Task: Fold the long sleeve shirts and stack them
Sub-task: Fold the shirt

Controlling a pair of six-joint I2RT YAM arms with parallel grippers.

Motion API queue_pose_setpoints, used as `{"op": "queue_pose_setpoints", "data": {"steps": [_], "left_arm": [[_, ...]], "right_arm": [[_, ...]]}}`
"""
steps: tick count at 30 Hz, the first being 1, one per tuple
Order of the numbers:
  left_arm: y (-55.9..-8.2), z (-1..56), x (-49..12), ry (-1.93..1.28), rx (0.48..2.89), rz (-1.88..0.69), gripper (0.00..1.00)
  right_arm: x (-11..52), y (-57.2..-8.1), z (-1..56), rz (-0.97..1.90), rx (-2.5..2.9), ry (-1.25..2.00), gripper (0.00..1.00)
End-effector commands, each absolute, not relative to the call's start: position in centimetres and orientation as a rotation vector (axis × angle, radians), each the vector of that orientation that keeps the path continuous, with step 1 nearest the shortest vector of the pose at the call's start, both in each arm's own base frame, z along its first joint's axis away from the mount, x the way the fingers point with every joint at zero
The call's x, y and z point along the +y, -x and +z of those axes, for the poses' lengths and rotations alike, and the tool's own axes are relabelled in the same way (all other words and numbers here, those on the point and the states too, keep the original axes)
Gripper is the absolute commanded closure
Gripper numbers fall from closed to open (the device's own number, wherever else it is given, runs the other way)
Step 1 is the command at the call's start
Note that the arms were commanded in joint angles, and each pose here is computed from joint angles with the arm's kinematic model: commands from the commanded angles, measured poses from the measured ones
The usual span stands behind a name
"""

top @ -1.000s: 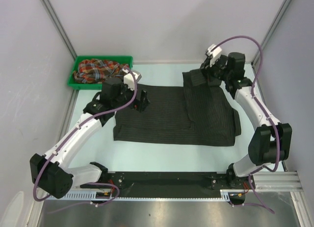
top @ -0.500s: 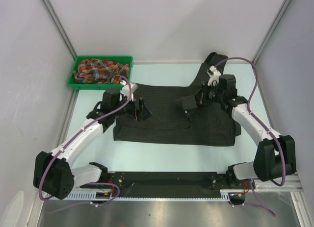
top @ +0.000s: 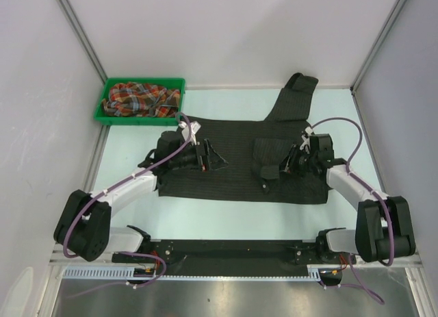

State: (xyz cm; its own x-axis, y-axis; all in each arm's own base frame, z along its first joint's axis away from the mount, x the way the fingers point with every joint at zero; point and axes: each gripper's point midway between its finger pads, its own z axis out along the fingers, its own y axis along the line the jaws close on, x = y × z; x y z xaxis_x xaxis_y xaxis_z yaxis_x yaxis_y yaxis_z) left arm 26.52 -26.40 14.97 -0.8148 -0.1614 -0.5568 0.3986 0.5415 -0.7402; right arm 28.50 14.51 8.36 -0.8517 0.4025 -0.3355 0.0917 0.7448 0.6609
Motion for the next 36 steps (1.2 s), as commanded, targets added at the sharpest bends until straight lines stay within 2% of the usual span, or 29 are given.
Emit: {"op": "queue_pose_setpoints", "data": {"steps": [1,3,4,6,10,12,16,19,24,30,32,34,35,36], "left_arm": [[-27.3,16.4,-25.7,-0.218,2.137,-1.213,0.01],[-27.2,15.9,-24.8,-0.214,2.154,-1.183,0.01],[-27.2,15.9,-24.6,-0.217,2.155,-1.176,0.01],[-27.1,16.0,-23.9,-0.247,2.15,-1.14,0.01],[-27.3,16.8,-22.9,-0.304,2.12,-1.072,0.01],[-27.5,17.4,-22.0,-0.316,2.109,-1.037,0.0],[-28.2,18.9,-21.0,-0.338,2.065,-0.984,0.01],[-28.4,20.2,-20.0,-0.352,2.028,-0.939,0.01],[-28.5,22.1,-18.7,-0.415,1.956,-0.861,0.01],[-28.2,23.7,-18.2,-0.468,1.898,-0.833,0.01],[-28.3,23.4,-17.7,-0.465,1.905,-0.815,0.01],[-28.2,23.2,-17.6,-0.464,1.913,-0.82,0.01],[-28.3,23.2,-17.3,-0.455,1.915,-0.819,0.01],[-28.3,23.0,-17.2,-0.451,1.92,-0.818,0.01]], "right_arm": [[11.0,-29.5,11.7,0.648,2.387,0.021,0.6],[10.1,-29.1,13.2,0.58,2.354,0.19,0.51],[9.8,-28.4,13.8,0.565,2.37,0.238,0.42],[9.3,-28.1,15.1,0.481,2.298,0.47,0.34],[8.9,-28.1,17.5,0.362,2.176,0.754,0.34],[11.7,-26.9,17.8,0.378,2.095,0.972,0.34],[15.6,-24.7,15.5,0.315,1.981,1.344,0.4],[17.2,-22.9,13.0,0.305,1.962,1.528,0.41],[18.1,-23.2,8.0,0.221,1.957,1.696,0.34],[17.8,-23.8,4.5,0.16,1.964,1.844,0.32],[17.7,-24.0,3.9,0.145,1.97,1.858,0.33],[17.9,-24.5,3.9,0.132,1.97,1.855,0.4],[18.1,-24.7,4.1,0.136,1.967,1.848,0.46],[18.1,-24.6,4.2,0.138,1.979,1.85,0.58]]}}
